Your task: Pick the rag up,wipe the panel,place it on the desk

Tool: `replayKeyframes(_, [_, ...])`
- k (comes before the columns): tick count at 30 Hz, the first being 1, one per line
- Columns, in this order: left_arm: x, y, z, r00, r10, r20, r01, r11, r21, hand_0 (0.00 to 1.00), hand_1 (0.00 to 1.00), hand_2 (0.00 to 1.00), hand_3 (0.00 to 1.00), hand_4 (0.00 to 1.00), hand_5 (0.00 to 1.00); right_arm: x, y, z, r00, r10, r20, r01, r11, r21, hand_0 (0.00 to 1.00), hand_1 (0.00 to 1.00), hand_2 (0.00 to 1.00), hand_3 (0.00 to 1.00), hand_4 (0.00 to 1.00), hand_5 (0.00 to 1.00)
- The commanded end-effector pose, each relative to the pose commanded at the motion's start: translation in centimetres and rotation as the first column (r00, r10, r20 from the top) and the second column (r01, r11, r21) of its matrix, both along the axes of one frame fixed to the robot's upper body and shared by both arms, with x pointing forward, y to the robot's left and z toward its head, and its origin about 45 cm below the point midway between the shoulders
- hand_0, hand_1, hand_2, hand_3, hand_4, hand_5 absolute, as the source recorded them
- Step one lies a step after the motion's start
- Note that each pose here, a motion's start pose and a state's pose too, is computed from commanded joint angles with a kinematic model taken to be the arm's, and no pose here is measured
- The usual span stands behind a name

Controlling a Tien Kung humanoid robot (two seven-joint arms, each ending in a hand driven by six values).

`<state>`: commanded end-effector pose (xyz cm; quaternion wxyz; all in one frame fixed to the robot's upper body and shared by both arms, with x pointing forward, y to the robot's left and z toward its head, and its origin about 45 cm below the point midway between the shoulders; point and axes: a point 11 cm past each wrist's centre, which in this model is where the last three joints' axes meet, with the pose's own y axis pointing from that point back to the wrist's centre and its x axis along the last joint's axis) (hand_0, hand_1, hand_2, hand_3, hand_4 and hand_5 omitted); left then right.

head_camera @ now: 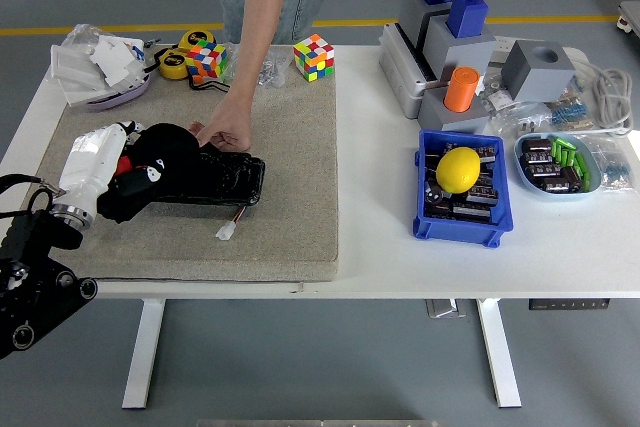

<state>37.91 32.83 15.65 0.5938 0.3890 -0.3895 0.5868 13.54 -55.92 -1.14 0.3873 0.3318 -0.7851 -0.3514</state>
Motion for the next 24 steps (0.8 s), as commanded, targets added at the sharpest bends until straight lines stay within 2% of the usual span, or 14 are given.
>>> replayKeyframes(11, [-0.27, -4.0, -0.8, 0.995, -0.096, -0.026, 0.095, 0.995, -0.014, 0.196, 0.117, 0.307, 0.575, 0.520, 0.200, 0.0, -0.2, 0.1, 1.000, 0.000, 0.002, 0.000, 1.000, -0.003, 0.741, 0.647, 0.695, 0.615, 0.995, 0.584])
replayKeyframes(24, [-0.19, -7.0, -1.0, 0.988, -0.150, -0.032, 0.149, 0.988, -0.043, 0.198, 0.117, 0.307, 0.577, 0.520, 0.197, 0.1, -0.3, 0.2, 1.000, 0.004, 0.001, -0.004, 1.000, -0.004, 0.741, 0.648, 0.694, 0.616, 0.997, 0.585])
